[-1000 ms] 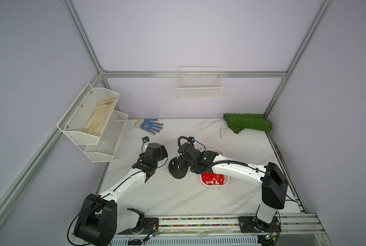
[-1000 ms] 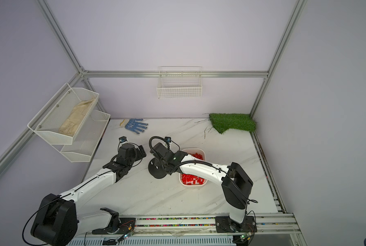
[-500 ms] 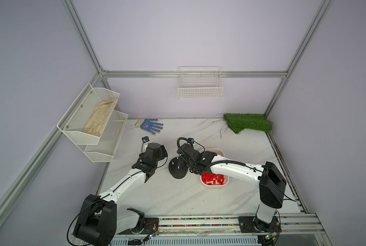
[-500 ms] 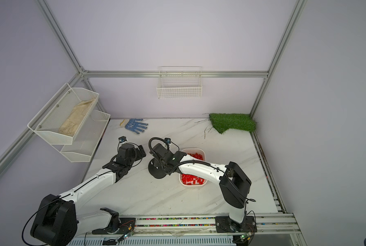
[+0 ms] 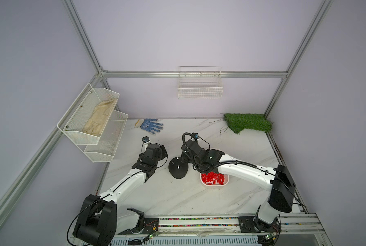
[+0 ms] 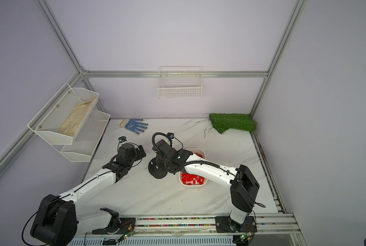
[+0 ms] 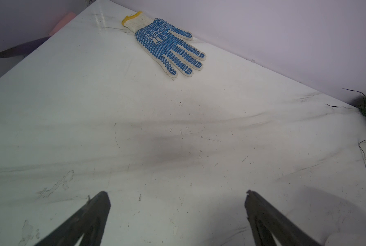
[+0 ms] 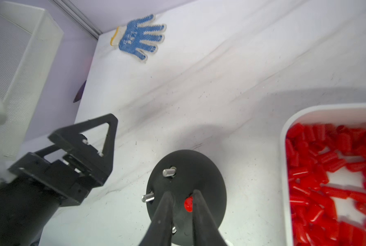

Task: Cover the protruding screws with screw protection sleeves
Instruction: Attach the screw protection sleeve to the screw, then pick up the screw protection sleeve from the storage box.

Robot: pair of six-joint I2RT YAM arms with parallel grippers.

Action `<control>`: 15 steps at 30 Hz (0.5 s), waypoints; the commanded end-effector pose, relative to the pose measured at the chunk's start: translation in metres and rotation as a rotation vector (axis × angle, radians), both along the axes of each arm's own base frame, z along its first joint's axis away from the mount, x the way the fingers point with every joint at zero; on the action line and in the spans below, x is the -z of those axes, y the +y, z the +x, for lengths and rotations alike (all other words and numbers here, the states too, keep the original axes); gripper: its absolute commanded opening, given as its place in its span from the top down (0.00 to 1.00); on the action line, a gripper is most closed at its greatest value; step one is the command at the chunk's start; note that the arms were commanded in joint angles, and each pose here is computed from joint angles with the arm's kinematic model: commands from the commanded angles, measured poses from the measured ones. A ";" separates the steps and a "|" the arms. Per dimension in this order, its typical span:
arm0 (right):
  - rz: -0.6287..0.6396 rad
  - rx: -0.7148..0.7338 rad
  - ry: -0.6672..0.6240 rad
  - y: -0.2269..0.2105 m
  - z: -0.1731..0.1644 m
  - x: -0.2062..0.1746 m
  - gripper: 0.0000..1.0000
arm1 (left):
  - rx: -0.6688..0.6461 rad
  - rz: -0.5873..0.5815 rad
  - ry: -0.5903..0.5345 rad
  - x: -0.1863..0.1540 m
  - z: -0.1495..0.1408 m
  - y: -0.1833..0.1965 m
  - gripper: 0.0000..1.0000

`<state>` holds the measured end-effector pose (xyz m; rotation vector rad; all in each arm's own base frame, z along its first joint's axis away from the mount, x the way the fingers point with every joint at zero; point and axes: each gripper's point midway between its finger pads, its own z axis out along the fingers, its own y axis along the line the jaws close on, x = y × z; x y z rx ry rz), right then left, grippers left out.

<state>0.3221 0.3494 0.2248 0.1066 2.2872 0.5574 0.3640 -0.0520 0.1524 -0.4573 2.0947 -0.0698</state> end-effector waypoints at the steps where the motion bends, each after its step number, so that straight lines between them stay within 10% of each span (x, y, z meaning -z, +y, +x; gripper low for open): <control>1: -0.015 0.096 -0.025 -0.047 0.014 -0.013 0.78 | -0.013 -0.014 -0.054 -0.014 0.001 0.001 0.00; 15: -0.090 0.223 0.344 -0.147 0.007 0.089 0.79 | -0.009 -0.004 -0.046 -0.014 0.003 0.000 0.00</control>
